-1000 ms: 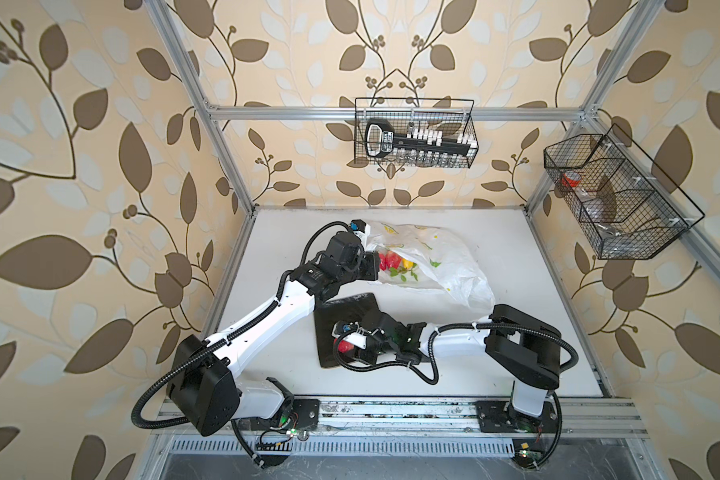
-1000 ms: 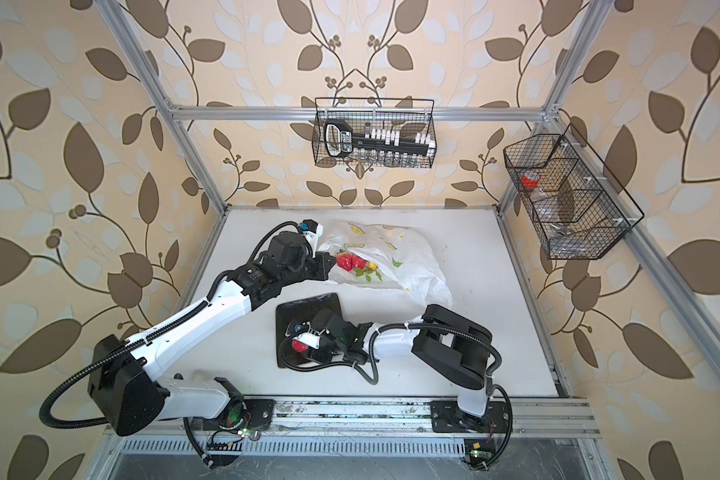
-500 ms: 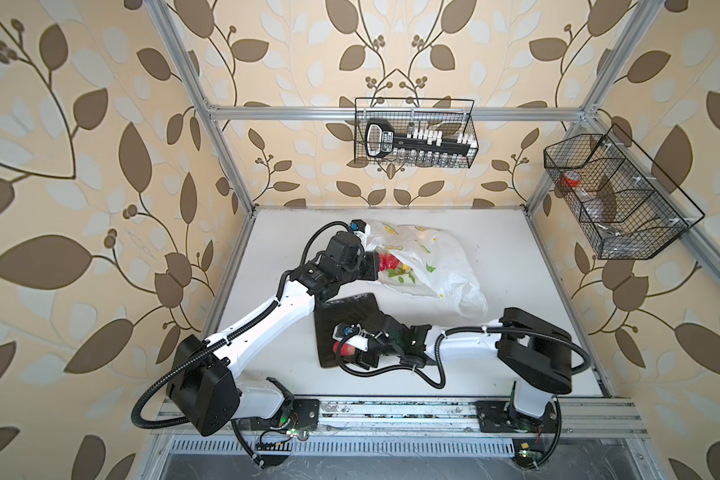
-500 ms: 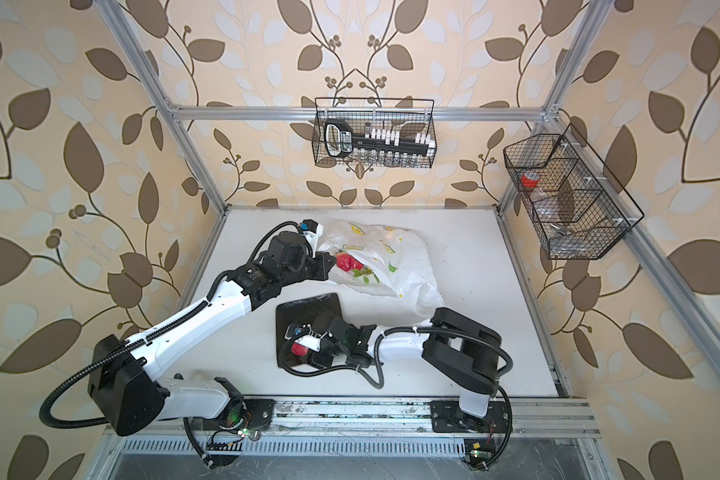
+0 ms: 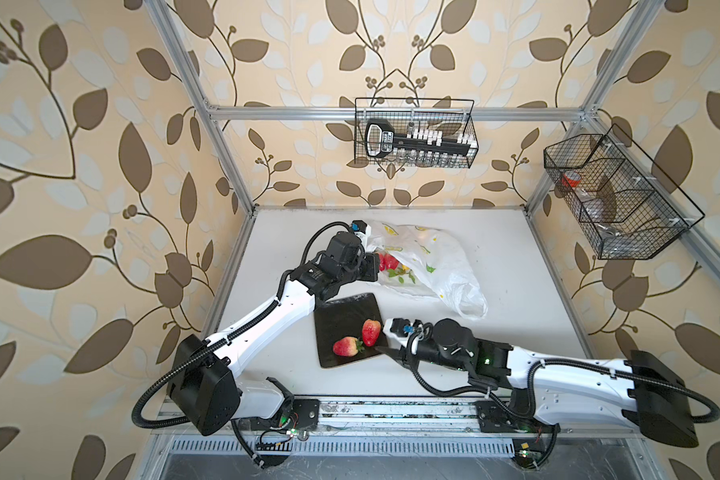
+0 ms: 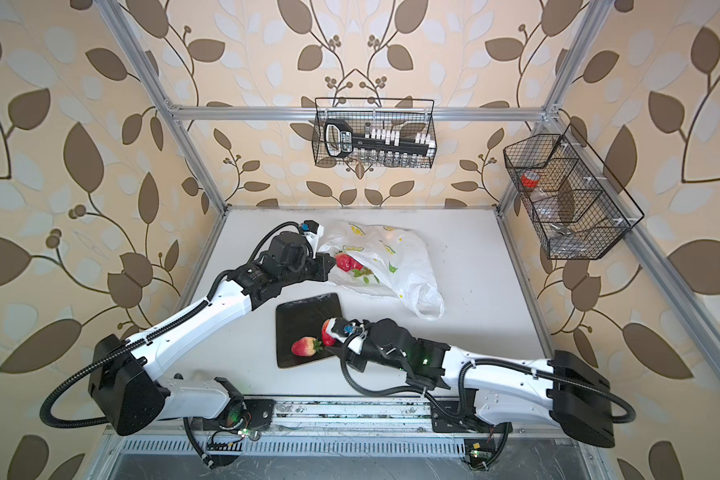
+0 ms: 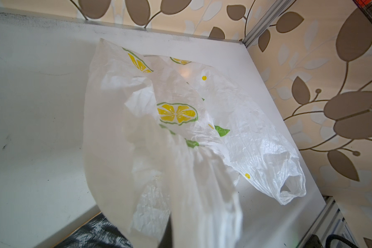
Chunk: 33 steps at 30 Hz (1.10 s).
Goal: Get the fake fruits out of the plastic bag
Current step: 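Move the right gripper back into the bag above the remaining fruits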
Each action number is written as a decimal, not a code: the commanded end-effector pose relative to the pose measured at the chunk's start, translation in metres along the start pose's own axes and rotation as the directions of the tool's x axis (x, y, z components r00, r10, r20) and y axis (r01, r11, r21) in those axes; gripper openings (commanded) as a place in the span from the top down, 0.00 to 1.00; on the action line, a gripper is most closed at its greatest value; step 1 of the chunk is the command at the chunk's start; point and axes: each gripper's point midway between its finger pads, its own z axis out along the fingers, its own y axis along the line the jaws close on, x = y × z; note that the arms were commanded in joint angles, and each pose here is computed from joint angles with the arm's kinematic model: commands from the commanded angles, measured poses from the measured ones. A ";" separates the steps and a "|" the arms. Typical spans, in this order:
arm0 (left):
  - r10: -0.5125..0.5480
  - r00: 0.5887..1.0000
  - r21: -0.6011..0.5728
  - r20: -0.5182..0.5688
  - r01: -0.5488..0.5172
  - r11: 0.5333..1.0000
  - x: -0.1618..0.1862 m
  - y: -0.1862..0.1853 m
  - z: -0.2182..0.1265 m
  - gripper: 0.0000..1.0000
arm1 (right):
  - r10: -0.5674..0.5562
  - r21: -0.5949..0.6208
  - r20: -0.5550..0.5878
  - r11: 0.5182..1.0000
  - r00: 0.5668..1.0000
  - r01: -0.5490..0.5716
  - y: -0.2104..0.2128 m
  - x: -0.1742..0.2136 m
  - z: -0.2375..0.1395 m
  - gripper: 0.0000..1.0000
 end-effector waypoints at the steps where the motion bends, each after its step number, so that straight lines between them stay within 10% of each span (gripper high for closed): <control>1: 0.025 0.999 0.035 0.035 -0.026 0.999 -0.016 -0.013 -0.006 1.00 | 0.144 0.185 0.076 0.970 0.987 -0.156 -0.049 -0.012 -0.019 0.56; 7: 0.033 0.999 0.042 0.021 -0.034 0.999 -0.012 -0.013 -0.006 1.00 | 0.125 0.321 0.101 0.935 0.987 -0.151 -0.115 -0.018 -0.030 0.63; 11: 0.040 0.999 0.046 0.014 -0.040 0.998 -0.010 -0.014 -0.007 1.00 | -0.065 0.391 -0.046 0.917 0.997 0.078 -0.147 -0.012 -0.013 0.67; 21: 0.055 0.998 0.047 0.012 -0.056 0.997 -0.009 -0.014 -0.014 1.00 | -0.378 0.322 -0.286 0.828 0.881 0.460 -0.187 0.016 0.050 0.70; 33: 0.074 0.997 0.084 0.027 -0.076 0.994 -0.010 -0.021 -0.021 1.00 | -0.416 0.250 -0.464 0.785 0.782 0.566 -0.219 0.086 0.089 0.70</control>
